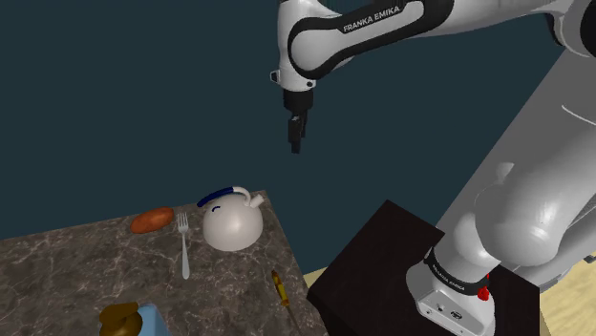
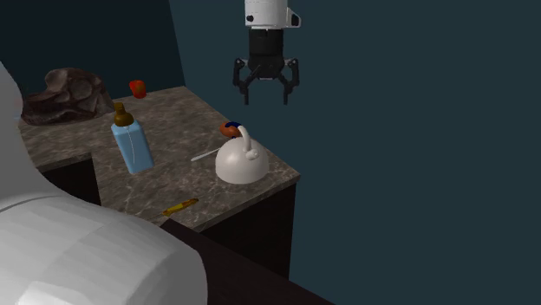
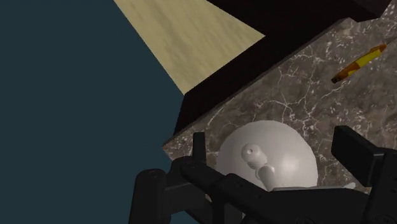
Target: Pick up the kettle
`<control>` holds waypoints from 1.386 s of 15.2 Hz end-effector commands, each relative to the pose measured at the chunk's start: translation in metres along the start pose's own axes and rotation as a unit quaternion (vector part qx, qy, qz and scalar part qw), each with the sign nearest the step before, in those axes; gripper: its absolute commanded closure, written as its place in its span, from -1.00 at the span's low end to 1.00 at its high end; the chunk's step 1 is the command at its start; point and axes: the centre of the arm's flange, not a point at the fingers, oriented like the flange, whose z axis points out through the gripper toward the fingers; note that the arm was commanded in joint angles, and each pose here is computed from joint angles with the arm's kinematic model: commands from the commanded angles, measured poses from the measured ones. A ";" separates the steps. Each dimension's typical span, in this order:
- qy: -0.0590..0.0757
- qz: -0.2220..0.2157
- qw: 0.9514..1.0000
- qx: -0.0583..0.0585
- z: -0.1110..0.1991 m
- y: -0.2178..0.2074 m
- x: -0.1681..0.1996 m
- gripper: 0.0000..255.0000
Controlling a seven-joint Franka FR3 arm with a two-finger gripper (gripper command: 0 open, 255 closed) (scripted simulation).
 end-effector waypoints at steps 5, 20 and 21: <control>-0.019 -0.100 0.995 -0.021 0.049 -0.021 0.067 -1.00; -0.049 -0.255 0.964 -0.053 0.159 -0.072 0.161 -1.00; -0.049 -0.255 0.964 -0.053 0.165 -0.072 0.161 -1.00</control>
